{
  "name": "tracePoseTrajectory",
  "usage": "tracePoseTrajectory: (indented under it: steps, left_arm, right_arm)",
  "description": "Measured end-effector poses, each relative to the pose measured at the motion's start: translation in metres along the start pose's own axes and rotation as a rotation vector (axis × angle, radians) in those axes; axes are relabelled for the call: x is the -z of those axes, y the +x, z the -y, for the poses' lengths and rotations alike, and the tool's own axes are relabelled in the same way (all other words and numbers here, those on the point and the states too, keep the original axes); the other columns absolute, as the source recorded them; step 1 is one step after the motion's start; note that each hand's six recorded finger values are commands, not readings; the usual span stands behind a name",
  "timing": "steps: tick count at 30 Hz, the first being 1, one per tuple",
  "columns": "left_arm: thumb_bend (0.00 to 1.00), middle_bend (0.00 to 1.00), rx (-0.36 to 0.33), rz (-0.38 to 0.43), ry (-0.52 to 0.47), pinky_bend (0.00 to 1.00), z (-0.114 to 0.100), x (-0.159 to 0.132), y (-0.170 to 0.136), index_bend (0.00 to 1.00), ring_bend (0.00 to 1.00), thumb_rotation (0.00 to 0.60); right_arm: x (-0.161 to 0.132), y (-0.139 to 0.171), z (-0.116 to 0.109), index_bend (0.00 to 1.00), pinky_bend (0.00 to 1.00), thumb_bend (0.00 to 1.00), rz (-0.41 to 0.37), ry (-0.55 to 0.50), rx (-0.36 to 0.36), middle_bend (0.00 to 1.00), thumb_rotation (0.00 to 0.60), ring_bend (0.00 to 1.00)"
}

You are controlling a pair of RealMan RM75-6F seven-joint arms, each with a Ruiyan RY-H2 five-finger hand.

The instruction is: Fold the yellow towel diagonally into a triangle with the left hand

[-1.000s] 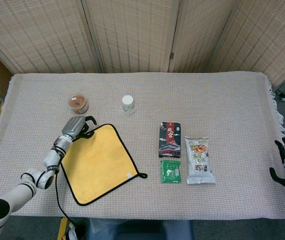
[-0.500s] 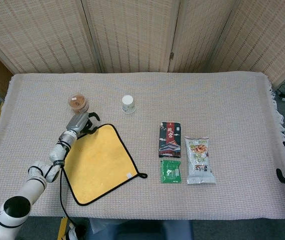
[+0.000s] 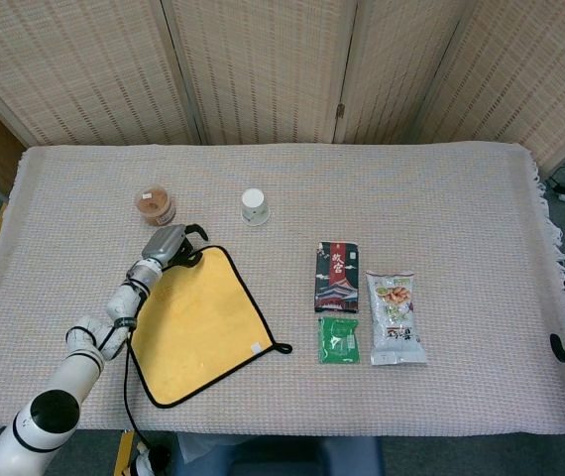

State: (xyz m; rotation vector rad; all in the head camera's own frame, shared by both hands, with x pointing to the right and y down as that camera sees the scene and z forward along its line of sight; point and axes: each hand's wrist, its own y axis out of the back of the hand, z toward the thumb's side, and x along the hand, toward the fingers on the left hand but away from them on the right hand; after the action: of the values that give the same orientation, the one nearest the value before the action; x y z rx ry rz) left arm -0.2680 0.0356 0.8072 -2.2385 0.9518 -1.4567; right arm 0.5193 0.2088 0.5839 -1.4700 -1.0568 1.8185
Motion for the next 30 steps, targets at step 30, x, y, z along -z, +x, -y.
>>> tracePoseTrajectory:
  steps: [30]
  left_arm:
    - [0.48, 1.00, 0.006, 0.017, -0.031, 1.00, 0.020, -0.010, 0.002, 0.55, 1.00, 0.600]
  right_arm:
    - [0.015, 0.006, -0.003, 0.00, 0.00, 0.45, 0.040, -0.014, 0.000, 0.00, 0.600, 0.00]
